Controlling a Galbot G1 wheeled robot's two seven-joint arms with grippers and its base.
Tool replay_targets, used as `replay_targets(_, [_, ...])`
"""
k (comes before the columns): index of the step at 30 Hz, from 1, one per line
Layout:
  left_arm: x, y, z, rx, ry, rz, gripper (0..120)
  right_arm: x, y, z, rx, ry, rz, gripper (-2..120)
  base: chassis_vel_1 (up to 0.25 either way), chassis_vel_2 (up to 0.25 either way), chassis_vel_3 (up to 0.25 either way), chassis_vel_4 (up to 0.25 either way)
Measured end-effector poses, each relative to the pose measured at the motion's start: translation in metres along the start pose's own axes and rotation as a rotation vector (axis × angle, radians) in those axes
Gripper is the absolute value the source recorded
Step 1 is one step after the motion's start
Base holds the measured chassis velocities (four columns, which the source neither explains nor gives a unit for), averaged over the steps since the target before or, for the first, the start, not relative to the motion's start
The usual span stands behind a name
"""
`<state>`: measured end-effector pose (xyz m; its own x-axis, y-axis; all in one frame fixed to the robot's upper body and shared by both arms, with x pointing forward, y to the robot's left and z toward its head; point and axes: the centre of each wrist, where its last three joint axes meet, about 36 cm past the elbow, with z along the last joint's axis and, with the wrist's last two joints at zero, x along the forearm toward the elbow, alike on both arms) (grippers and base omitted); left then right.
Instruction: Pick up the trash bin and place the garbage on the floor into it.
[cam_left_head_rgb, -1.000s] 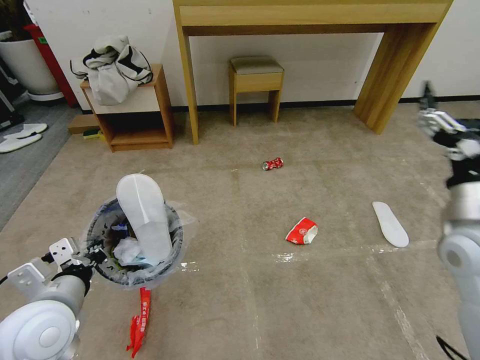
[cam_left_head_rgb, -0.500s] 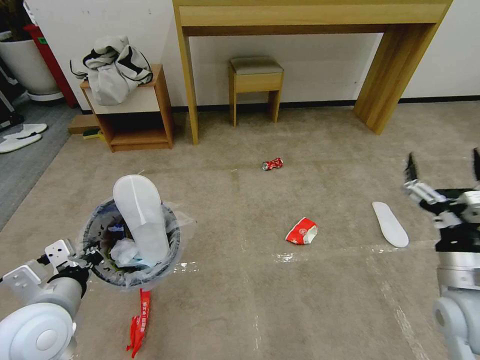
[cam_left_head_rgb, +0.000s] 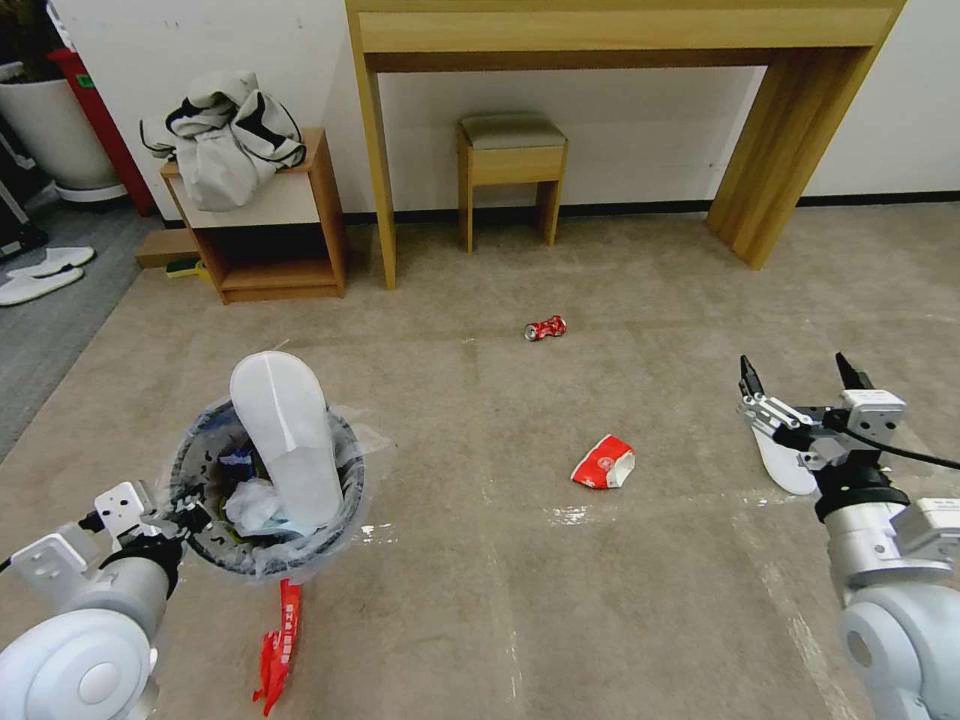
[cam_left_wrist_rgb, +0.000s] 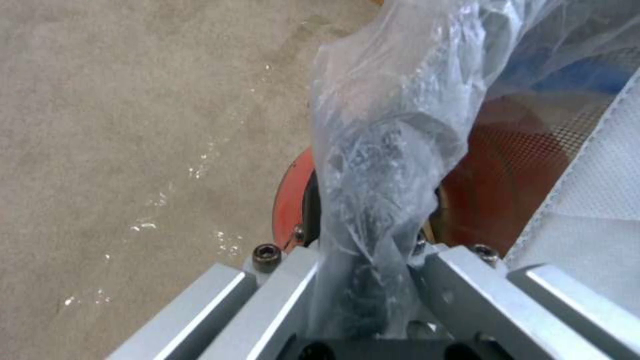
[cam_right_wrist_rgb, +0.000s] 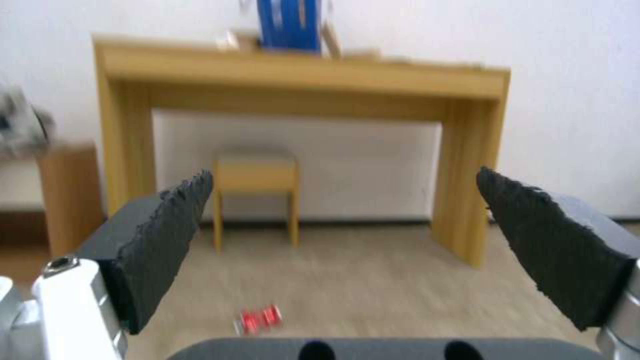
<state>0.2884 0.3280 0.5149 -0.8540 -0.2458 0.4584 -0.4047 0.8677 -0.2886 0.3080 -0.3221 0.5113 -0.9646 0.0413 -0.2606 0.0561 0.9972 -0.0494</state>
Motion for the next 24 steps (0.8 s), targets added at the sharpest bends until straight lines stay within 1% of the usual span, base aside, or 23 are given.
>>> replay_targets(3, [-0.002, 0.002, 0.001, -0.007, -0.004, -0.002, 0, -0.001, 0.001, 0.007, -0.043, -0.088, -0.008, 100, 0.000, 0.000, 0.000, 0.000])
replay_targets(6, [-0.003, 0.003, 0.001, -0.007, -0.006, 0.003, 0, 0.000, 0.001, 0.010, -0.051, -0.124, -0.004, 99, 0.000, 0.000, 0.000, 0.000])
replay_targets(10, [-0.003, 0.003, 0.001, -0.011, -0.015, 0.009, 0, 0.001, 0.002, 0.012, -0.058, -0.136, 0.000, 100, 0.000, 0.000, 0.000, 0.000])
replay_targets(18, [-0.006, 0.004, 0.006, -0.036, -0.038, 0.003, 0, 0.006, 0.005, 0.015, -0.027, -0.133, 0.011, 100, 0.000, 0.000, 0.000, 0.000])
replay_targets(24, [-0.007, 0.004, 0.005, -0.037, -0.041, 0.007, 0, 0.007, 0.002, 0.015, -0.010, -0.134, 0.023, 100, 0.000, 0.000, 0.000, 0.000])
